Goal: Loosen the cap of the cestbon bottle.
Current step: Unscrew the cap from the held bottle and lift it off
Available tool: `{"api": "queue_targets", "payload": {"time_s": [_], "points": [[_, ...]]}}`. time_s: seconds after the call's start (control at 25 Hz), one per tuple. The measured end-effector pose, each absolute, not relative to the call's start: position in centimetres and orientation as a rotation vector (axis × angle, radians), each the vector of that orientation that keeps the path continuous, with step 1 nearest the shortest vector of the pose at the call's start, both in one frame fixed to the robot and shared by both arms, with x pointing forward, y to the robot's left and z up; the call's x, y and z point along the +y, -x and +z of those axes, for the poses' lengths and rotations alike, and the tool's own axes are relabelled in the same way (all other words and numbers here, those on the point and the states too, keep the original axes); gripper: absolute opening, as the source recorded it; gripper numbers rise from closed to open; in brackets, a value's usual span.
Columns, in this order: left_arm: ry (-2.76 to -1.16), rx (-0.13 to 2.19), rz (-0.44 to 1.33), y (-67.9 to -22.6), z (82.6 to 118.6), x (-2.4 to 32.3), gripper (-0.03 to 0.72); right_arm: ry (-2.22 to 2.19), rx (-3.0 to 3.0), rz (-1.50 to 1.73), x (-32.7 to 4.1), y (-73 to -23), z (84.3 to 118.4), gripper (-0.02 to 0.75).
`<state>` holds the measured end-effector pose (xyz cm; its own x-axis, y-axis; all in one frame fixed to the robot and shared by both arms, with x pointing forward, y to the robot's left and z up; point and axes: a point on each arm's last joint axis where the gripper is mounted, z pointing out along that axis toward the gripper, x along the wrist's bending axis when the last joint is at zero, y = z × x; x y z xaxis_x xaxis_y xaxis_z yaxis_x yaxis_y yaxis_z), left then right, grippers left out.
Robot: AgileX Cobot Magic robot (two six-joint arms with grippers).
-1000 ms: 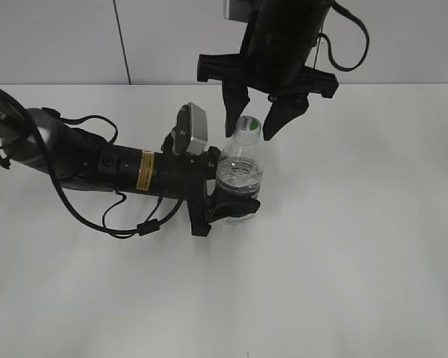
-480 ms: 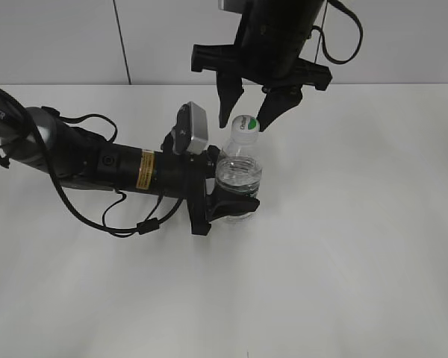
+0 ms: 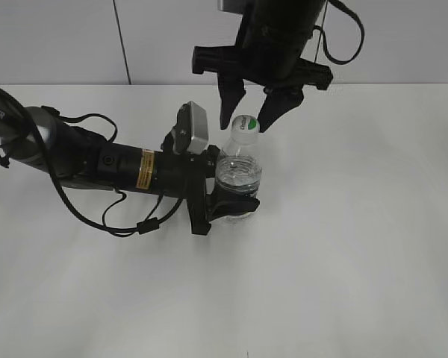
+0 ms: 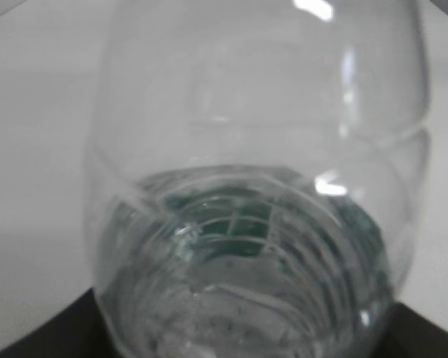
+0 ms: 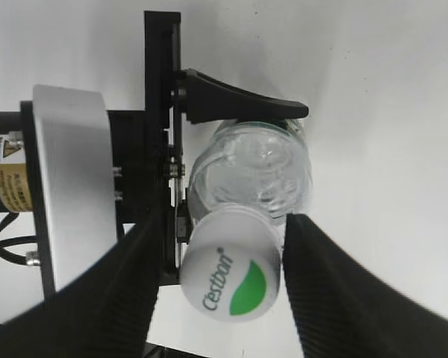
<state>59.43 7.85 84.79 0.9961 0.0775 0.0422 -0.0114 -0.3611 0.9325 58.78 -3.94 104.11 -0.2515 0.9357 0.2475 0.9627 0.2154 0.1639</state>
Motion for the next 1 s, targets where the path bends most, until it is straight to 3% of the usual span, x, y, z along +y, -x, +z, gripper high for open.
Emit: {"api": "queue_targets", "payload": {"time_s": [1.0], "points": [[-1.939,0.047,0.096,-59.45,84.82,7.85,0.414,1.861,-2.388,-0.41,-4.51,-58.16,104.18,0.403]]}}
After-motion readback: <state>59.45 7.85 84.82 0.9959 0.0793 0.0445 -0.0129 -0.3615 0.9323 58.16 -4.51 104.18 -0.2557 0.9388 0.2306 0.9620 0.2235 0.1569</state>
